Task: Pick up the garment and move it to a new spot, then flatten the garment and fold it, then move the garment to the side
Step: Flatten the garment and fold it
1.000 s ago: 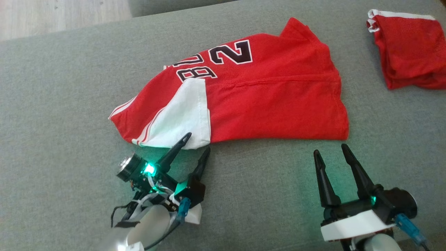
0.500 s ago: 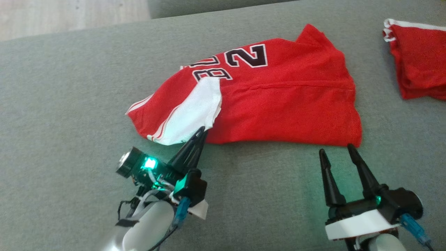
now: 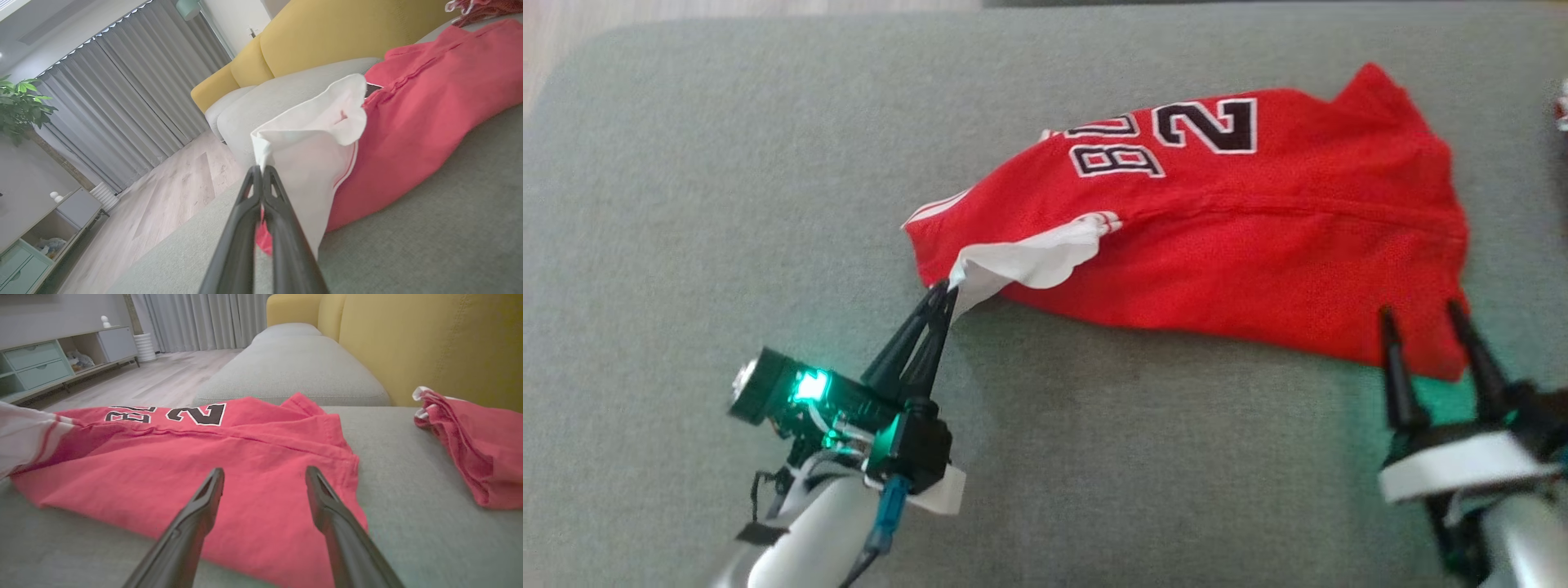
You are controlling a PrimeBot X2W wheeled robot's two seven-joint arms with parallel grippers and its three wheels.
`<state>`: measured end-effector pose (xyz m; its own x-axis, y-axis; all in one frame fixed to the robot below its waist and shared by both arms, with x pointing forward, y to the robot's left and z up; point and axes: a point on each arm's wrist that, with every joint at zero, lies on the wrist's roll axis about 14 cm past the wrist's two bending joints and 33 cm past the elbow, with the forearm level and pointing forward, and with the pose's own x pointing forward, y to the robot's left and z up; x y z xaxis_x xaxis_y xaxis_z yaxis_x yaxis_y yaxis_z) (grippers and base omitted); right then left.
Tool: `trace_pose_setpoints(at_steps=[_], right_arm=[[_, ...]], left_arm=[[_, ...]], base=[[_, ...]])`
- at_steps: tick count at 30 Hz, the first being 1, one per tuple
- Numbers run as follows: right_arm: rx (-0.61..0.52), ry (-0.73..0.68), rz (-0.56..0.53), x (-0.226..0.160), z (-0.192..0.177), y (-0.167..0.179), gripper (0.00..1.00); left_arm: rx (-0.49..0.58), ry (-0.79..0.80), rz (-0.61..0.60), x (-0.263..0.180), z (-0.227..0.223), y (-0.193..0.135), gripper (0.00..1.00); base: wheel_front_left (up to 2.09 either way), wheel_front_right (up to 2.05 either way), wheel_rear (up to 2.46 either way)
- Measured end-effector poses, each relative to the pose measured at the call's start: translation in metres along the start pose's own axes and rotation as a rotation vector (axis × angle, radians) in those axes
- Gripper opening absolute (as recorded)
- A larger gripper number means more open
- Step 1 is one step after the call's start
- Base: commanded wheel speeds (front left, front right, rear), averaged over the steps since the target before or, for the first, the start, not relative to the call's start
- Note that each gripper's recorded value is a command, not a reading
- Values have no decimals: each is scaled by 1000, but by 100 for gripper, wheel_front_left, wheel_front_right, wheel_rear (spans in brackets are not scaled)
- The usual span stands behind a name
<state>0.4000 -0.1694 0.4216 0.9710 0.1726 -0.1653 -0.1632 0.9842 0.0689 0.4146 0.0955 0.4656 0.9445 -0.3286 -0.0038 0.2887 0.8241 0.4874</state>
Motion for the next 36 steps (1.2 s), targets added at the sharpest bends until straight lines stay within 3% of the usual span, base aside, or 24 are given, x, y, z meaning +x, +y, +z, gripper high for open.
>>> trace_pose_setpoints(at_steps=[7,15,26,27,29,31,34,35,36], right_arm=[[86,185,14,46,-14,-37,100],[152,340,38,57,-23,-57,100],[168,364,47,54,-25,-62,100],[170,365,48,54,-25,-61,96],[173,364,46,53,-25,-62,77],[173,362,44,52,-25,-62,45],[172,366,37,51,-27,-64,16],[171,367,36,51,-27,-65,0],[171,367,35,51,-28,-65,0]], left_arm=[[18,7,41,13,-9,20,0],[28,30,58,15,-19,27,0],[36,30,63,17,-20,31,0],[37,29,62,17,-20,31,0],[40,30,60,17,-20,31,0],[41,30,58,17,-21,30,0],[33,33,59,18,-21,31,0],[34,33,59,18,-21,31,0],[36,33,64,18,-21,32,0]], base=[[0,0,0],[0,0,0],[0,0,0],[0,0,0],[0,0,0],[0,0,0],[0,0,0],[0,0,0],[0,0,0]])
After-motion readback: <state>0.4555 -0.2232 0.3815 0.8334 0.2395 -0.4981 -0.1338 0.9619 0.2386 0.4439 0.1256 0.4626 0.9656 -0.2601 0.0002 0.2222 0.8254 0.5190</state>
